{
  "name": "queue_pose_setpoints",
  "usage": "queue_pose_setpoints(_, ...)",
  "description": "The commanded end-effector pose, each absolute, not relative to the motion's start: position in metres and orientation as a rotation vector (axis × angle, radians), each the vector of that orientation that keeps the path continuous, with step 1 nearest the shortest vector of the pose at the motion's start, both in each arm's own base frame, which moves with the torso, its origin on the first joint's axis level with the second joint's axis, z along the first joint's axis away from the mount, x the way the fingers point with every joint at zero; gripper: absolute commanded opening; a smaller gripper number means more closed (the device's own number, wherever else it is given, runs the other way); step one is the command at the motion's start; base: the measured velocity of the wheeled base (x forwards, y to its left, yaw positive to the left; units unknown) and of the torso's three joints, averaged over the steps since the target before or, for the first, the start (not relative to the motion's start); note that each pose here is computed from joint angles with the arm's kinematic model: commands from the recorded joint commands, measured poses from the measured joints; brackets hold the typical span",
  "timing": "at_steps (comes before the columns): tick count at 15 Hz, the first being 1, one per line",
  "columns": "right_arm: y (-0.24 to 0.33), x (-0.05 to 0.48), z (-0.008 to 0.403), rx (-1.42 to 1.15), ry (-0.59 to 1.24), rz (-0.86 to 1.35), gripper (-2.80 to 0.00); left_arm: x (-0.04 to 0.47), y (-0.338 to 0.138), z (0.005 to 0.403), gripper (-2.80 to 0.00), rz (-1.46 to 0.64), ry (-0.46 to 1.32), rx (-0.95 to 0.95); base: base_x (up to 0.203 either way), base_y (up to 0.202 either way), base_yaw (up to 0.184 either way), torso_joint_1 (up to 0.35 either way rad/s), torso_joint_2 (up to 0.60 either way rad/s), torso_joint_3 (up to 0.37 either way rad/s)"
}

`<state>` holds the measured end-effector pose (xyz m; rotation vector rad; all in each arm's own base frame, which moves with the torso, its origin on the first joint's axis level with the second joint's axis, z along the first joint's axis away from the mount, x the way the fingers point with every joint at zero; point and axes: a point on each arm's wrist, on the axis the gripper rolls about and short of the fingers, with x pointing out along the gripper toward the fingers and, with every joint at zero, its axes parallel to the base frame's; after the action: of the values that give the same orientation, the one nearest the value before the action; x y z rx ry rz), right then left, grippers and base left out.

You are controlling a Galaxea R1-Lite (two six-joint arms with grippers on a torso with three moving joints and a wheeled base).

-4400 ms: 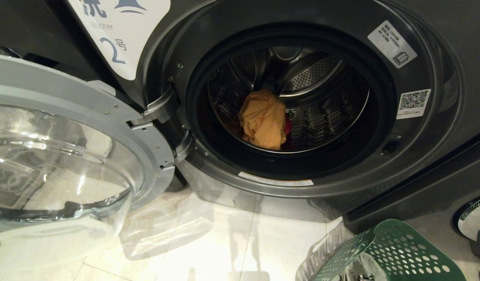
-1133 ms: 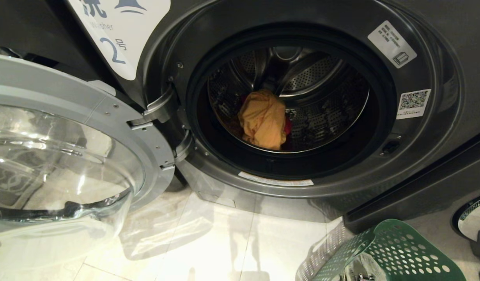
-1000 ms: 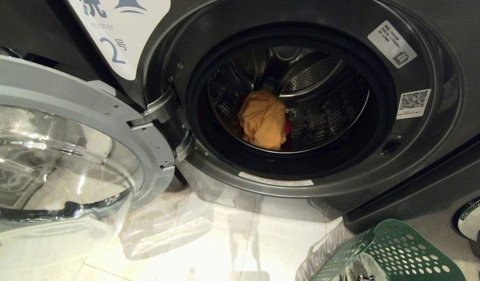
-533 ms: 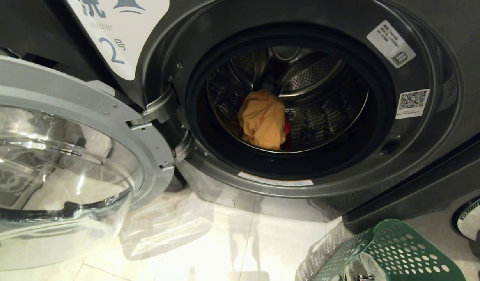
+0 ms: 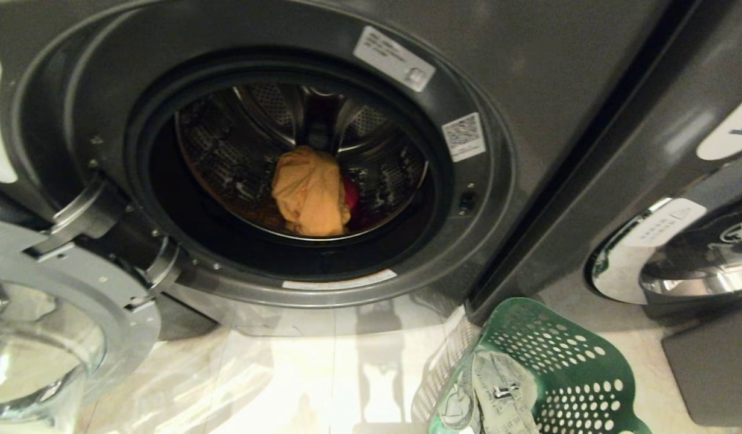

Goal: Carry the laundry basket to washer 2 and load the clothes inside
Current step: Place the clothes into the washing machine

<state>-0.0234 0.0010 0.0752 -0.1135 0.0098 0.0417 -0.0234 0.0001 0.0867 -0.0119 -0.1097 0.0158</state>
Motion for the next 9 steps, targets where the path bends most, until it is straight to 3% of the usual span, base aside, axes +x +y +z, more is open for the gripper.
queue_pose_setpoints(1,0.001,-0.0234,0.0751,-0.115,0.01,0.042,-2.8,-0.0202,0.0001,0.0756,-2.8,0.016,-0.071,-0.012,-0.002,0.009,-0.176,0.007,0.0,0.007)
queue_pose_setpoints(3,0.001,-0.0234,0.0751,-0.115,0.01,0.042,-2.8,-0.0202,0.0001,0.0756,-2.8,0.016,-0.071,-0.012,0.001,0.0,-0.114,0.002,0.0,0.003)
queue_pose_setpoints(9,0.001,-0.0234,0.0751,-0.115,0.01,0.042,-2.8,-0.0202,0.0001,0.0756,-2.8,0.016,-0.071,-0.014,0.0,0.0,0.0,0.0,0.0,0.0)
